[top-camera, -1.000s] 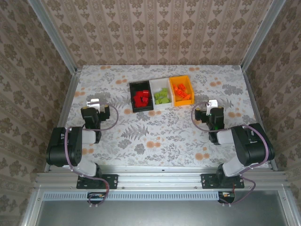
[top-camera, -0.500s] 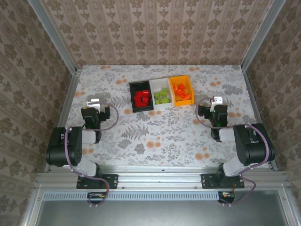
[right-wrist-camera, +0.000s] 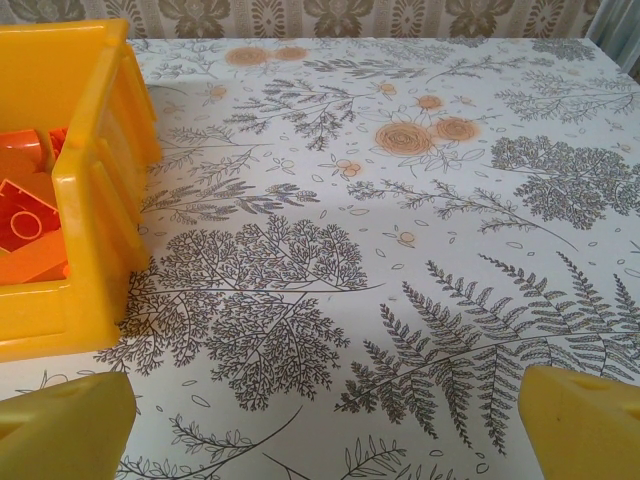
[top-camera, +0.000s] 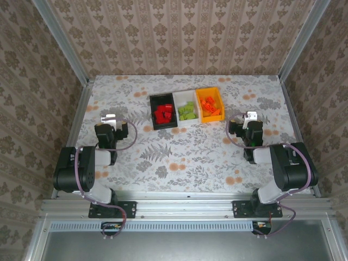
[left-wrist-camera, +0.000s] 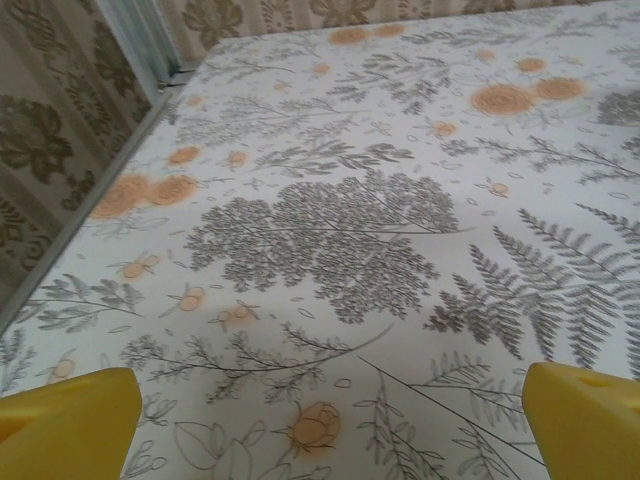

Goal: Sort the legos into containers by color

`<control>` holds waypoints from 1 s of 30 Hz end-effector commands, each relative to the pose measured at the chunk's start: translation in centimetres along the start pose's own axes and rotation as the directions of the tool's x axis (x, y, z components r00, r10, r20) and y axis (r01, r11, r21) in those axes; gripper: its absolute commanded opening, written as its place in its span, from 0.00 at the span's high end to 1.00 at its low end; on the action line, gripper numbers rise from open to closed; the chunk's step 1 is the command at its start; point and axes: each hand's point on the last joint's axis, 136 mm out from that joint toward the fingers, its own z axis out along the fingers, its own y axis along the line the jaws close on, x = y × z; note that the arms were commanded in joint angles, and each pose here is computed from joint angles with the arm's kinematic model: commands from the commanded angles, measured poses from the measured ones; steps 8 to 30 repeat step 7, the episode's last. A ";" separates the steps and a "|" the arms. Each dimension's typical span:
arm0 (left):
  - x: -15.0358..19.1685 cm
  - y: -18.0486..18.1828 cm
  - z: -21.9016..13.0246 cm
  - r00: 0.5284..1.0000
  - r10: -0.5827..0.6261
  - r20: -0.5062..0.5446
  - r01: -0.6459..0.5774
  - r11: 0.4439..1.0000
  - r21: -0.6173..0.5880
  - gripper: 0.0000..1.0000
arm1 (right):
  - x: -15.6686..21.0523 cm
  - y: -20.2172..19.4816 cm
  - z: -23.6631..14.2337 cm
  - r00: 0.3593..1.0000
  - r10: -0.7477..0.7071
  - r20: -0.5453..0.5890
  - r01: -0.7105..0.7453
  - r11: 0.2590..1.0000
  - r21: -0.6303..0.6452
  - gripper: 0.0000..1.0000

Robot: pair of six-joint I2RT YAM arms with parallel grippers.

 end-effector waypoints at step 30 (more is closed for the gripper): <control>-0.9 -0.5 0.3 1.000 -0.002 0.013 0.002 0.999 0.051 0.00 | -1.3 0.5 -0.1 0.999 0.012 0.035 -0.011 1.000 -0.023 0.00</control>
